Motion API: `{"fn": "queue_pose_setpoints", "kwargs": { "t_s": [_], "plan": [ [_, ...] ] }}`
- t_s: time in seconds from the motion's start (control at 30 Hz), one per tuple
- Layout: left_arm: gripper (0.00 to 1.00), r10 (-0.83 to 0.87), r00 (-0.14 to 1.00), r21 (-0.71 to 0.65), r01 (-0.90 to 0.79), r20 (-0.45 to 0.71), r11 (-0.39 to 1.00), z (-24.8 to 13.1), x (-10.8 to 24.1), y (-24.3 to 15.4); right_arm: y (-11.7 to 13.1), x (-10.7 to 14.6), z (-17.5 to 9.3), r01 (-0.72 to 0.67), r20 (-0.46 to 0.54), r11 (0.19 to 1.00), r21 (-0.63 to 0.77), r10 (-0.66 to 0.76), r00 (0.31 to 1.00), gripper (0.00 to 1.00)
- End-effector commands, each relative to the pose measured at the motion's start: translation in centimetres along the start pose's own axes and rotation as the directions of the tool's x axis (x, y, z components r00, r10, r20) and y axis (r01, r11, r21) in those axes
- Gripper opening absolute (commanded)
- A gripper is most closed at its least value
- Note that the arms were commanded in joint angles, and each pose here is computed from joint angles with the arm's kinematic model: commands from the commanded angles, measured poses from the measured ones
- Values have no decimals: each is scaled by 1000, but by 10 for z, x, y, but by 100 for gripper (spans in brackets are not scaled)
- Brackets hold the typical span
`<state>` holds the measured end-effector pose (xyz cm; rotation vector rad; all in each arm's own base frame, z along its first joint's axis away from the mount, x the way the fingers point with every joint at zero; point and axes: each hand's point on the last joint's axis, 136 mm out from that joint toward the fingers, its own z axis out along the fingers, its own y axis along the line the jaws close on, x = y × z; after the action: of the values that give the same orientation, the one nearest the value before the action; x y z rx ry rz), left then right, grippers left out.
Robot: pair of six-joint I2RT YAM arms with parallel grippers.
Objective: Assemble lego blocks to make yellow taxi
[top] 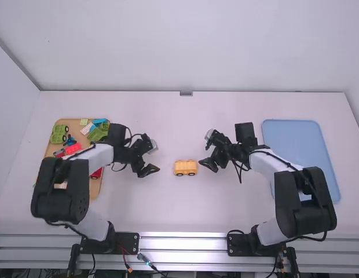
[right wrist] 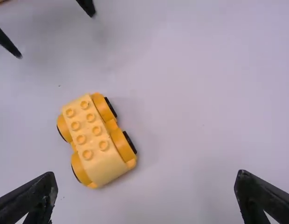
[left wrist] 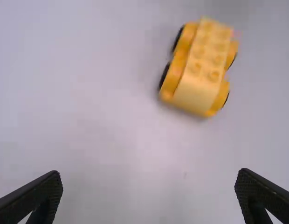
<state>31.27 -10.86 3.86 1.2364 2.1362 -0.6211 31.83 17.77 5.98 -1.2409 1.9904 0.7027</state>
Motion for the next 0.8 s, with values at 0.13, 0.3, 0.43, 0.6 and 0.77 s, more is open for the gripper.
{"fn": "queue_pose_setpoints", "kwargs": {
  "t_s": [0.13, 0.3, 0.43, 0.6, 0.77],
  "plan": [
    [99, -167, 975, -423, 91, -145, 902, -83, 35, 66, -13, -21, -3, 67, 64, 997, 46, -70, 996, 99],
    [99, -601, 793, -785, 436, 104, 440, -155, 76, 117, -21, -34, -5, 116, 103, 989, 87, -124, 987, 99],
    [99, -679, 715, -853, 450, 168, 263, -183, 103, 122, -28, -43, -7, 98, 133, 988, 116, -113, 985, 99],
    [99, -656, 754, -833, 381, 30, 400, -181, 117, 117, -36, -54, -10, 76, 173, 986, 148, -101, 980, 99],
    [99, -661, 741, -761, 494, 116, 420, -193, 121, 120, -40, -60, -12, 81, 193, 983, 164, -113, 975, 99]
  ]
}}
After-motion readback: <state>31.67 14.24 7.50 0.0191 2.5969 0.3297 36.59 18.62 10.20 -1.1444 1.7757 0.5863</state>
